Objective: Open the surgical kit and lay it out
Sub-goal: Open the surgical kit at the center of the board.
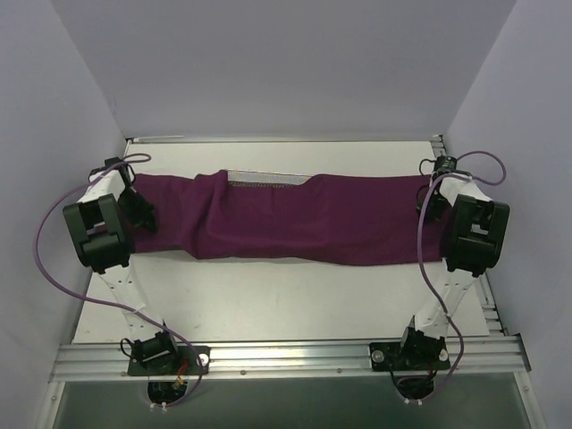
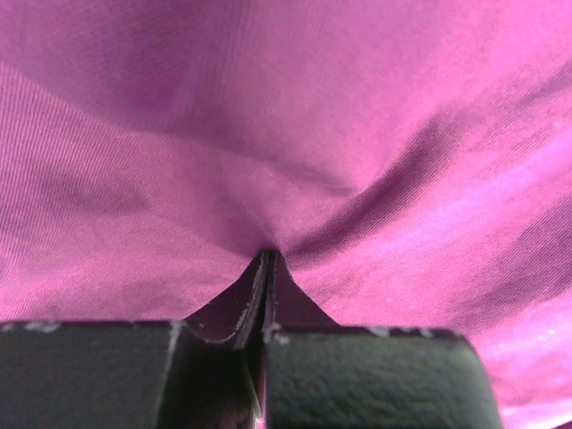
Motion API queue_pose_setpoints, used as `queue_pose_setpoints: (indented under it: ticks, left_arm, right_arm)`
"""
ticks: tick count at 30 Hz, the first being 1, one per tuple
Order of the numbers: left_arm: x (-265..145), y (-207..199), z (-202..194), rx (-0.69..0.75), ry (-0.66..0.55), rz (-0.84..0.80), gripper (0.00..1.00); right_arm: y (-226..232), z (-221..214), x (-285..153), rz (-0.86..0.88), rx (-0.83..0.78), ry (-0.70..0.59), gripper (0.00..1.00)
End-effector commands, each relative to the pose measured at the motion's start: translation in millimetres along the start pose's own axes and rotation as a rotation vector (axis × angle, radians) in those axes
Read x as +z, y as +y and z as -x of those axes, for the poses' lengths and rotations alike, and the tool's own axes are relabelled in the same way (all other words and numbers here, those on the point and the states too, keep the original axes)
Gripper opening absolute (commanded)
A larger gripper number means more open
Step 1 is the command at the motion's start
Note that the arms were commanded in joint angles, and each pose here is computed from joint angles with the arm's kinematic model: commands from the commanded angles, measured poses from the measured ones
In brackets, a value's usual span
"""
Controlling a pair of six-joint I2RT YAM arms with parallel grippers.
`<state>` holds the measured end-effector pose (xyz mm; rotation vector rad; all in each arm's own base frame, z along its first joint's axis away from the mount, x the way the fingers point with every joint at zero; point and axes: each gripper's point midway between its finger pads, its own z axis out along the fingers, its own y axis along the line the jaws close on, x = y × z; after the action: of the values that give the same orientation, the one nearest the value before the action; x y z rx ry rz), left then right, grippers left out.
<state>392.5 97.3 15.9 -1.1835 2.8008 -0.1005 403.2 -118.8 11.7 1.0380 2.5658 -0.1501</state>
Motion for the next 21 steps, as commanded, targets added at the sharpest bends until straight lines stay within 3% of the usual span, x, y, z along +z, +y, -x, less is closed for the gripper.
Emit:
queue_pose_setpoints:
  ticks: [1,4,6,9,13,14,16,17,21]
  left_arm:
    - [-21,18,2,0.076,-0.096,0.106,0.04]
    - [-61,-6,3,0.142,-0.195,0.059,0.29]
    - [-75,-20,-1,0.156,-0.22,0.025,0.4]
    - [-83,-46,-18,0.19,-0.232,-0.032,0.47]
    - [-47,-55,-44,0.199,-0.13,-0.032,0.42]
    - [-38,-54,-45,0.188,-0.108,-0.029,0.4]
    - [-24,-54,-50,0.181,-0.062,-0.029,0.3]
    - [-12,-50,-49,0.167,-0.037,-0.021,0.23]
    - [8,-50,-46,0.102,0.01,-0.08,0.1]
  right_arm:
    - [-2,-4,-34,-0.051,-0.13,-0.01,0.0]
    - [57,-9,-72,0.114,-0.181,-0.04,0.04]
    - [85,-18,-87,0.203,-0.179,-0.022,0.17]
    - [110,-39,-91,0.315,-0.179,0.049,0.24]
    - [103,-68,-68,0.31,-0.131,0.151,0.19]
    - [101,-73,-61,0.312,-0.112,0.172,0.09]
    - [91,-79,-45,0.3,-0.071,0.198,0.0]
    - [84,-88,-36,0.284,-0.057,0.219,0.0]
    - [71,-87,-8,0.226,-0.041,0.219,0.0]
